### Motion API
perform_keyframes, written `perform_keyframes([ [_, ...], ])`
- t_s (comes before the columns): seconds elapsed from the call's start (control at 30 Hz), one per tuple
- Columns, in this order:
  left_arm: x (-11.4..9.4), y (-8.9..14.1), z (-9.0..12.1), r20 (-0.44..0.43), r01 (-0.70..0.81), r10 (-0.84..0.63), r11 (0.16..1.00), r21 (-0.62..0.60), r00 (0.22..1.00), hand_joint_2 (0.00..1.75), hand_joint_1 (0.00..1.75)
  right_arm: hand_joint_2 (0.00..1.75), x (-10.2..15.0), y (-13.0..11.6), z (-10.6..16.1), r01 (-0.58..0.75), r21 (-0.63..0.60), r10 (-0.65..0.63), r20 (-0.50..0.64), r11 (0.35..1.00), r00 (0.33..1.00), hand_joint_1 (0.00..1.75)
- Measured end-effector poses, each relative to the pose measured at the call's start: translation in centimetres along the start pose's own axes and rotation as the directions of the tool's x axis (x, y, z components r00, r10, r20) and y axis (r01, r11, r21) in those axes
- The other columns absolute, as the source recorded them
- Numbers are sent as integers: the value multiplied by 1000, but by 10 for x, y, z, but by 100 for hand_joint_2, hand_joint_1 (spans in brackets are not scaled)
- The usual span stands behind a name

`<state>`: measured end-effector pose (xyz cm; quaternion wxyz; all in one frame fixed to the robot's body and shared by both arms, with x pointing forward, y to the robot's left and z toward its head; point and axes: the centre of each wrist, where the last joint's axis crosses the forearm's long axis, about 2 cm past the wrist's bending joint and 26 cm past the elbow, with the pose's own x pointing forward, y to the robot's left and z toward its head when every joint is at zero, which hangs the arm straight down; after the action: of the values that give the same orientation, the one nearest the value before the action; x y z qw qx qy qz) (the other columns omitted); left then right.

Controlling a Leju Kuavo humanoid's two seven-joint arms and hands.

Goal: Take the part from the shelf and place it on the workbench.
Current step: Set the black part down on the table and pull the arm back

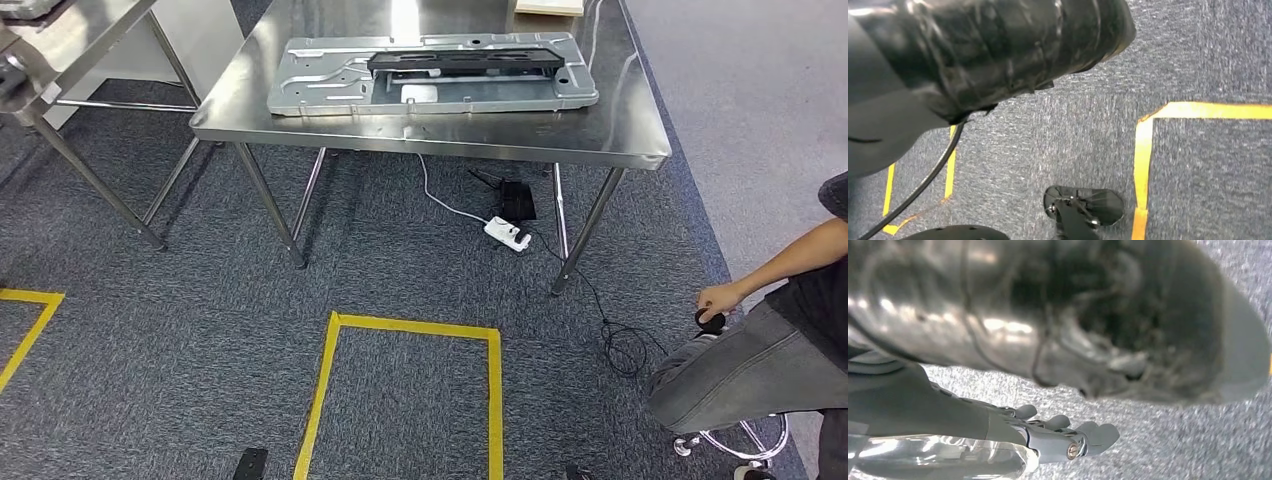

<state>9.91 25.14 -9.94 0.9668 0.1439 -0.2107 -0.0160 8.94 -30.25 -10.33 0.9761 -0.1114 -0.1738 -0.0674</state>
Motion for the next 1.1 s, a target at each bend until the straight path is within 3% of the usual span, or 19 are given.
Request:
perform_keyframes([
  [0.3,1,0,0,-4,3,-3,1000,9,1000,0,0,0,-2,7,2,-44,25,44,-4,999,999,0],
  [0.57,0,-1,1,-10,3,-3,1000,6,1000,0,0,0,-5,11,3,-228,34,228,-7,973,974,0],
  [0.87,-1,-3,1,-24,3,-2,1000,1,1000,0,0,0,-7,18,5,-340,53,340,2,939,940,0],
  [1.1,0,-4,2,-24,-6,6,1000,-2,1000,0,0,0,-7,17,5,-239,44,239,12,970,971,0],
])
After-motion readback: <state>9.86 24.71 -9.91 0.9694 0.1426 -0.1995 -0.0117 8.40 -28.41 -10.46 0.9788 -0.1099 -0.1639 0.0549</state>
